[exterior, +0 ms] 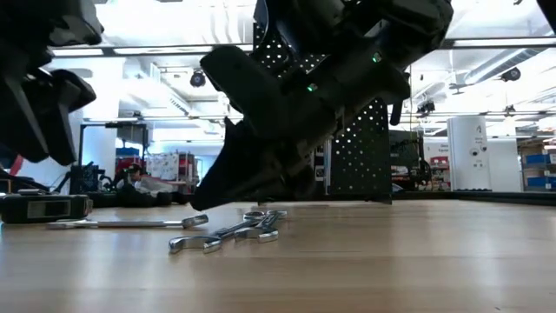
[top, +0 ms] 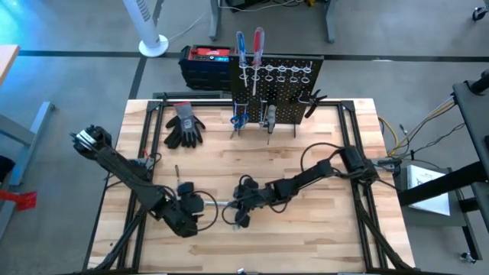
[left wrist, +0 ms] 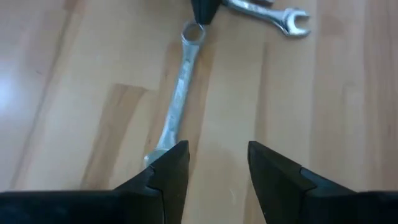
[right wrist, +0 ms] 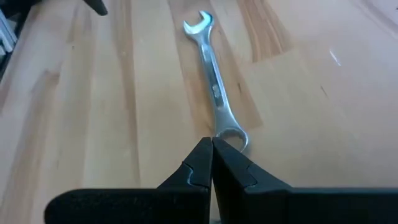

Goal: Hang tools onto peg board
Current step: Hang the right silver wrench on the peg board

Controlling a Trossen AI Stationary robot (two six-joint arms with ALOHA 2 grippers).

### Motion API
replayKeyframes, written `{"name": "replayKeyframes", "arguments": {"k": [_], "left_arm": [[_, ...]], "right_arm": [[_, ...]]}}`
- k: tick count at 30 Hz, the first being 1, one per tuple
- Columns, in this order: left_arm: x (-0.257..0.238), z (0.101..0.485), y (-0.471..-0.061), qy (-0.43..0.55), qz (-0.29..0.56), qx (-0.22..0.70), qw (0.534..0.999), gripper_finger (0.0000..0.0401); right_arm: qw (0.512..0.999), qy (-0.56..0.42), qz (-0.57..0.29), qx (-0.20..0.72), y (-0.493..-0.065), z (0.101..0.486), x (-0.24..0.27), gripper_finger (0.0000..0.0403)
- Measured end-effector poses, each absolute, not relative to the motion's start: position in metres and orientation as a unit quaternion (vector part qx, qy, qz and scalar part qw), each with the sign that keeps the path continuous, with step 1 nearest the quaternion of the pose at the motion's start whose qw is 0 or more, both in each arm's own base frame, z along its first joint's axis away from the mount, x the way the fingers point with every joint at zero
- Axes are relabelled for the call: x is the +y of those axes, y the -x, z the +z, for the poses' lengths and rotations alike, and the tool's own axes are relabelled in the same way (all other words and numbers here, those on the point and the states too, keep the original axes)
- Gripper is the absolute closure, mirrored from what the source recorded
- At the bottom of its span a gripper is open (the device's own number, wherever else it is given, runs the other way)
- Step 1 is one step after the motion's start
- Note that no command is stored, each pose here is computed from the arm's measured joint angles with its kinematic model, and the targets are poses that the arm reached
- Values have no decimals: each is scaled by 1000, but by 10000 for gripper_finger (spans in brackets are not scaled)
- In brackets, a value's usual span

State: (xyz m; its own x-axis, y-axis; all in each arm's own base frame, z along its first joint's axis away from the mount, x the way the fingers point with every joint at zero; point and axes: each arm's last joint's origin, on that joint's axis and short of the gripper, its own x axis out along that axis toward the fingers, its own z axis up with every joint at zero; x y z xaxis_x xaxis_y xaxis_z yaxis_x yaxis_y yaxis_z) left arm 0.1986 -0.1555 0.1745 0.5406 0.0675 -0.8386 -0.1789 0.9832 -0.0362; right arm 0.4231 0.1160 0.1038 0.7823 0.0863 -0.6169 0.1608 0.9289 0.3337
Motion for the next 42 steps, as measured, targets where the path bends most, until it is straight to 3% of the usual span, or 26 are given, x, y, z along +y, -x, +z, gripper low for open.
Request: {"name": "replayKeyframes", "arguments": {"k": [14, 42], "left_arm": [[-158, 175, -196, 30, 70, 462, 883, 248], [-148, 151, -184, 19, 89, 469, 878, 248]], "right_arm": [[940, -90, -11, 330, -426, 101, 106, 403], [937, -47, 8, 345, -423, 96, 111, 403]]}}
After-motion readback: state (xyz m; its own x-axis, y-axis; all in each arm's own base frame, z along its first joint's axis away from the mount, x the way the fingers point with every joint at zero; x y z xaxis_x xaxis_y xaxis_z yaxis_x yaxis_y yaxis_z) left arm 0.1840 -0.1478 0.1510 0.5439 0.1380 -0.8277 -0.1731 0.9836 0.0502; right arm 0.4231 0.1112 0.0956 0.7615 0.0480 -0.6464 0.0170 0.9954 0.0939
